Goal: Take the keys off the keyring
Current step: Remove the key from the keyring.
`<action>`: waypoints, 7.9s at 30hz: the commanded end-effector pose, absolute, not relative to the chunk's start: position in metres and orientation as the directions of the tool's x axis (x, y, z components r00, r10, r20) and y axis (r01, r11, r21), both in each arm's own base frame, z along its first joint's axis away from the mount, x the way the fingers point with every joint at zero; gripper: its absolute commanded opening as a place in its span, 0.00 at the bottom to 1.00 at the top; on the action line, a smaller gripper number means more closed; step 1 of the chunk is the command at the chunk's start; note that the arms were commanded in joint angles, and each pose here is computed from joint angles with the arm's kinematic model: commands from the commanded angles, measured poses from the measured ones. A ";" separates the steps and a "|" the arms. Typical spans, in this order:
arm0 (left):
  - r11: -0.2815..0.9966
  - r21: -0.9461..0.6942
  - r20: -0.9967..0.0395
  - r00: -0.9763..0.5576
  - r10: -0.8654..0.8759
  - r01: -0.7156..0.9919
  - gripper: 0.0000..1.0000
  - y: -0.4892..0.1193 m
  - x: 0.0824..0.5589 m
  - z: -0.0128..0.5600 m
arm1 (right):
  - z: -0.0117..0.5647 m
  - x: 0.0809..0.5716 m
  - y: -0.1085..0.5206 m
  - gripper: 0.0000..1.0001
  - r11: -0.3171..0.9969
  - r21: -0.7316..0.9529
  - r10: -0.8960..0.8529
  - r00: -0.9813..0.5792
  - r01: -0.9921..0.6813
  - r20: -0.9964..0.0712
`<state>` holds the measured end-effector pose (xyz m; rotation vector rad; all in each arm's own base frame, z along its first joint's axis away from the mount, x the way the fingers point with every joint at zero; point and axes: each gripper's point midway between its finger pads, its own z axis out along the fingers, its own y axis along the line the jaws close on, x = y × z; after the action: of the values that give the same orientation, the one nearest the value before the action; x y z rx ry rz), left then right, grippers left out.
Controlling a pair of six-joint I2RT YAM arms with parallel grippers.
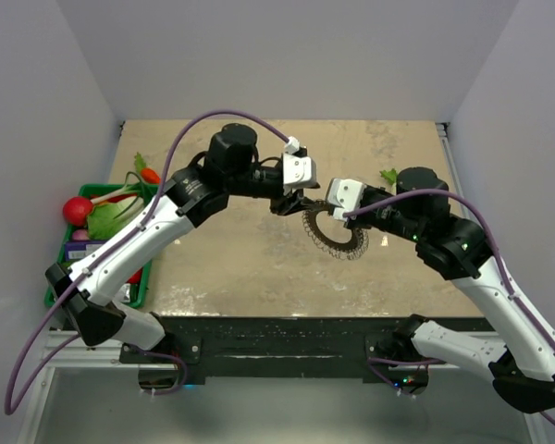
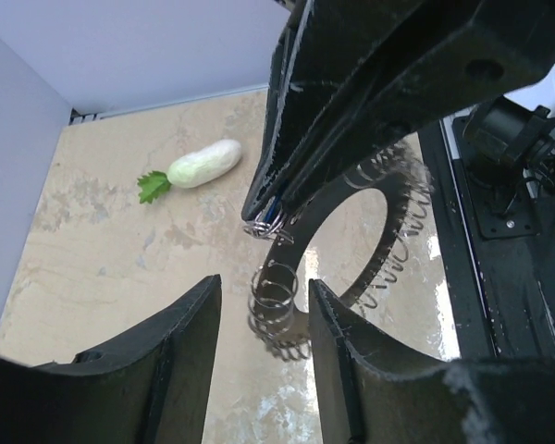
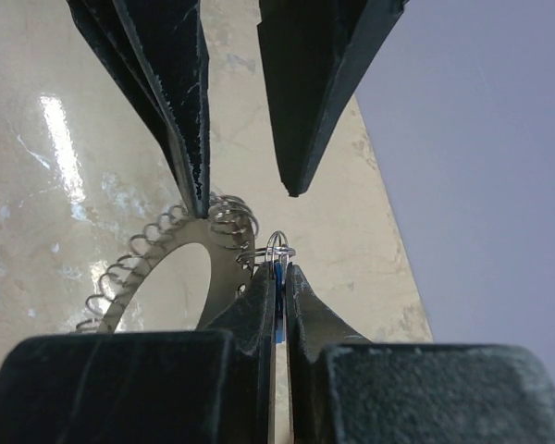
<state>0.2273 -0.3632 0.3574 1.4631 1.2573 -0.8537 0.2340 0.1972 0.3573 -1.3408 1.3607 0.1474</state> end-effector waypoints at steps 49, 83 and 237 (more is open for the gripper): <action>0.065 0.040 -0.977 0.025 0.212 0.997 0.33 -0.394 0.241 0.360 | 0.383 0.252 0.190 0.00 0.500 -0.588 -0.532 0.311 -0.635 -0.788; 0.071 0.038 -0.975 0.021 0.219 0.997 0.00 -0.395 0.243 0.356 | 0.400 0.252 0.183 0.00 0.538 -0.592 -0.519 0.317 -0.600 -0.794; -0.261 0.273 -0.951 0.300 0.069 0.926 0.00 -0.344 0.148 0.418 | 0.299 0.249 0.219 0.00 0.409 -0.111 -0.324 -0.030 -0.906 -0.946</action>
<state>0.2140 -0.3539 0.3508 1.5185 1.3052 -0.9467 0.2404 0.2267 0.3264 -1.0821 1.4817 0.7018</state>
